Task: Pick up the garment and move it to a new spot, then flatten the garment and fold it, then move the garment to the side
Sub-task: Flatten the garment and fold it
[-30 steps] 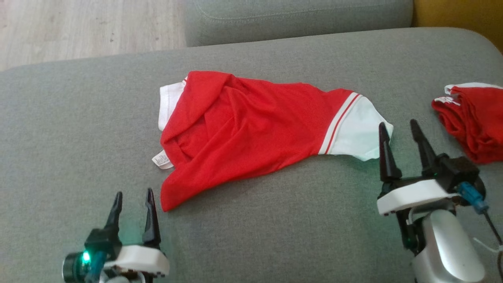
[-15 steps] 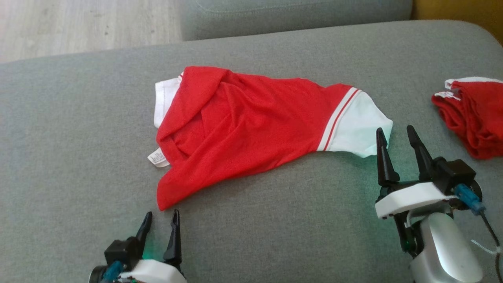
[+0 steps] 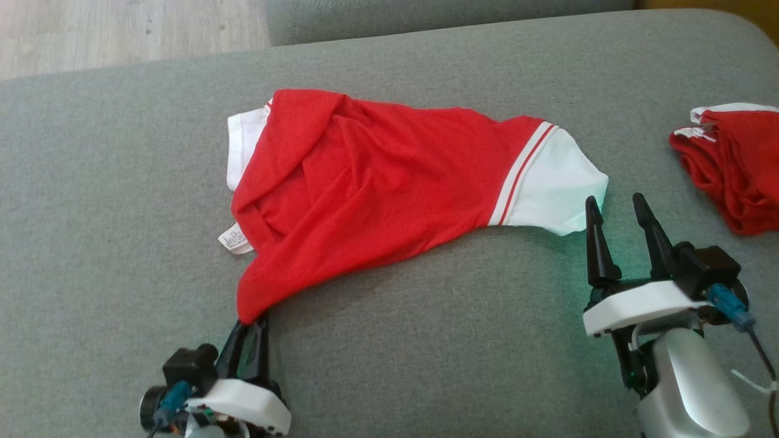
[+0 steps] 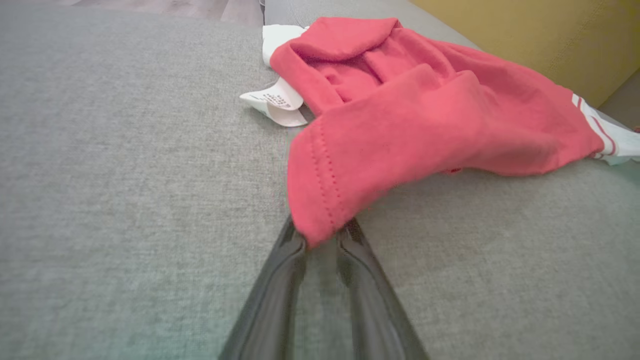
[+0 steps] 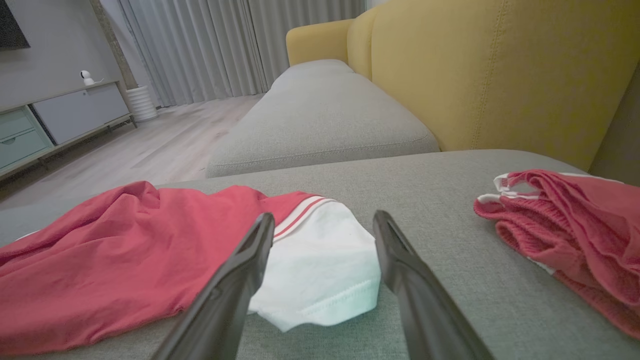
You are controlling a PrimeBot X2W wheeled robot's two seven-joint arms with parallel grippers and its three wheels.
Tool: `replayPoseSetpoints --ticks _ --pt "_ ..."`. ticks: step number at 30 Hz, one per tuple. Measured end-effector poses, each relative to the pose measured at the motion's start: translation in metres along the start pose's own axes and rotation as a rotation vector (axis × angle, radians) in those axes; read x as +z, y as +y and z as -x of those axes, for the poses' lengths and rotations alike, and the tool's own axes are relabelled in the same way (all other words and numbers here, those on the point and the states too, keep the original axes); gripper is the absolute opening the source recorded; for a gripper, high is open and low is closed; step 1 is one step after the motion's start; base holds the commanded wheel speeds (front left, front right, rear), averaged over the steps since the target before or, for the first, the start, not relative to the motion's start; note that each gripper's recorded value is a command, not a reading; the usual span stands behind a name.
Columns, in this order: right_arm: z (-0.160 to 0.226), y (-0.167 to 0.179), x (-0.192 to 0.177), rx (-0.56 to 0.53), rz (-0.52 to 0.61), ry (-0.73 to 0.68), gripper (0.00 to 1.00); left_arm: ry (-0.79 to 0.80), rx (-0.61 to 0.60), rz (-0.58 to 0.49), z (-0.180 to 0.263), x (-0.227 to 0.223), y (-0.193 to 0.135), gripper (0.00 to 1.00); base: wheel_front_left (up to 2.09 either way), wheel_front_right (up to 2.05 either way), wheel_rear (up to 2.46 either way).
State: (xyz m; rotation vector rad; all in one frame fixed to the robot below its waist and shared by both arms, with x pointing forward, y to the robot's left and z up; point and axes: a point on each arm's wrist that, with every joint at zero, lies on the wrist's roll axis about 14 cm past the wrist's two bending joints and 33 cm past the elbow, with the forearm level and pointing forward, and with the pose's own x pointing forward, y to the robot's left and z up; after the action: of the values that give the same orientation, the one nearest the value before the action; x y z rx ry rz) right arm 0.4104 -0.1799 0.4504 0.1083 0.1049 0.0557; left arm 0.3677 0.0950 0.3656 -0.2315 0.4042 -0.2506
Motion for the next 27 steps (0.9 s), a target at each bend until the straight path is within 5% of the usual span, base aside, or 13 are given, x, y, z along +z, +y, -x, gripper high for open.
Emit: replayPoseSetpoints --ticks 3,4,5,17,27 --pt "-0.002 0.0 -0.004 0.0 -0.006 0.01 1.0 -0.02 -0.003 -0.001 -0.003 0.007 0.0 0.34 0.0 0.0 0.0" --pt "-0.002 0.001 -0.005 0.001 -0.007 0.014 1.0 -0.029 -0.004 -0.002 -0.005 0.01 0.0 0.23 0.0 0.0 0.0" --pt "-0.003 0.001 -0.007 0.002 -0.01 0.017 1.0 -0.037 -0.005 -0.002 -0.006 0.013 0.0 0.0 0.0 0.0 0.0" --pt "-0.011 -0.017 -0.033 -0.055 0.015 0.11 1.0 -0.189 0.058 0.007 0.004 0.057 0.021 0.0 0.0 0.0 0.0" --pt "-0.02 0.003 -0.075 0.008 0.043 0.257 1.0 -0.161 0.161 0.004 0.021 0.044 0.053 0.0 0.0 0.0 0.0"
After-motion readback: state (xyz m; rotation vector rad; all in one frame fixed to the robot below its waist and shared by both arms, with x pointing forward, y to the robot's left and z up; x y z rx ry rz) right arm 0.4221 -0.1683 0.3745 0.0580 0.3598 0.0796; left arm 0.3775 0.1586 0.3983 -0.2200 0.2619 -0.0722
